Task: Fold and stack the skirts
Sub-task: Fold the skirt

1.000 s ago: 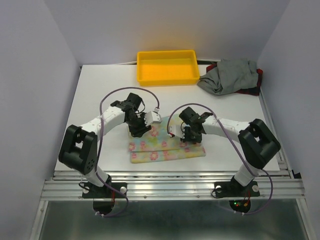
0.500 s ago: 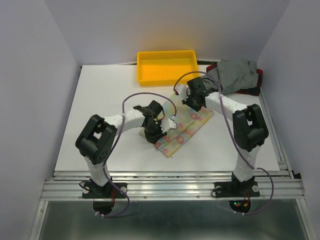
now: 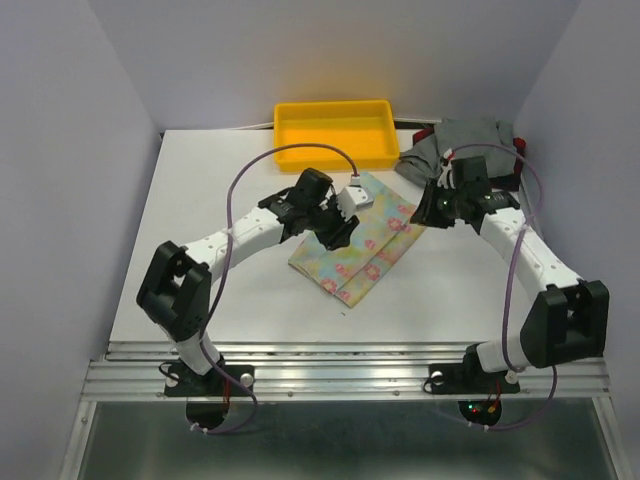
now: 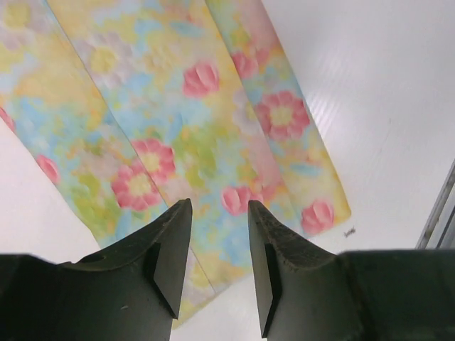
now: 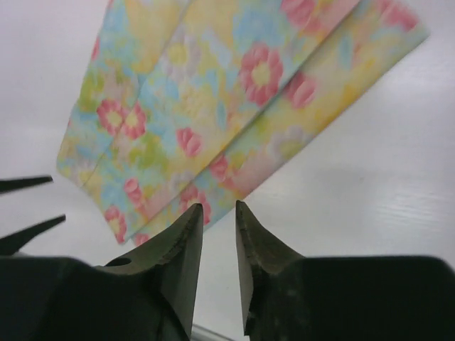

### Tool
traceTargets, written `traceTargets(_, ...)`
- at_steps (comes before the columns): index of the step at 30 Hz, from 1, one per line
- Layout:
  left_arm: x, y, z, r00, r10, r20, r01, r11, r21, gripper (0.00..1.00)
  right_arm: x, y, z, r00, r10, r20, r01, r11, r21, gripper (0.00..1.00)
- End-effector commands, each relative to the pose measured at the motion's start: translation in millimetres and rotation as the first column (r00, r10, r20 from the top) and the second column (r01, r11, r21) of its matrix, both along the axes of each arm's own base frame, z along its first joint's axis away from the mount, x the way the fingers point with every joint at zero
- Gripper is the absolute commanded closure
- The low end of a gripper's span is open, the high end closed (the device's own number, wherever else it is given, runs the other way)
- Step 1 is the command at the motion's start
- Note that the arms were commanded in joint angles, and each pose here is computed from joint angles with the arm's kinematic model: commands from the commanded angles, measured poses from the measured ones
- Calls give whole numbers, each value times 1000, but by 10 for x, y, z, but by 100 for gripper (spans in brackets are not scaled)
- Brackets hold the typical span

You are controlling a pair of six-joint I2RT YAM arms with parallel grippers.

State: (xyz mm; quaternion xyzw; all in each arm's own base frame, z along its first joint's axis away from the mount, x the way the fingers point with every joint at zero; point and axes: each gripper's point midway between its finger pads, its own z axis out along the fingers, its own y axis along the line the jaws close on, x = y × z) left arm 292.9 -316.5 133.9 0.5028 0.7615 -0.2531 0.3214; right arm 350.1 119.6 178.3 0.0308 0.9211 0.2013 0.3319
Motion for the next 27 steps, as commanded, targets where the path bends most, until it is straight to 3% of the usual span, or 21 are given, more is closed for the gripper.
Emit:
traceTargets(1, 155, -357, 51, 997, 68, -45, -71, 996, -54, 52, -306, 475, -476, 969, 59, -239, 22, 946, 324, 75)
traceTargets(8, 342, -857, -38, 993, 116, -35, -117, 993, -31, 53, -322, 456, -878, 958, 7, -286, 125, 889, 440, 84)
traceTargets(12, 347, -961, -235, 991, 135, -24, -134, 989, 62, 57, -274, 485, -932, 973, -8, -233, 123, 866, 485, 85)
traceTargets(21, 405, -1072, -429, 988, 154, 3, -153, 980, 130, 58, -277, 452, -1239, 967, -19, -255, 137, 879, 456, 87)
traceTargets(27, 446, -1129, -569, 985, 170, 3, -168, 969, 179, 56, -291, 448, -1603, 941, 1, -339, 149, 897, 417, 95)
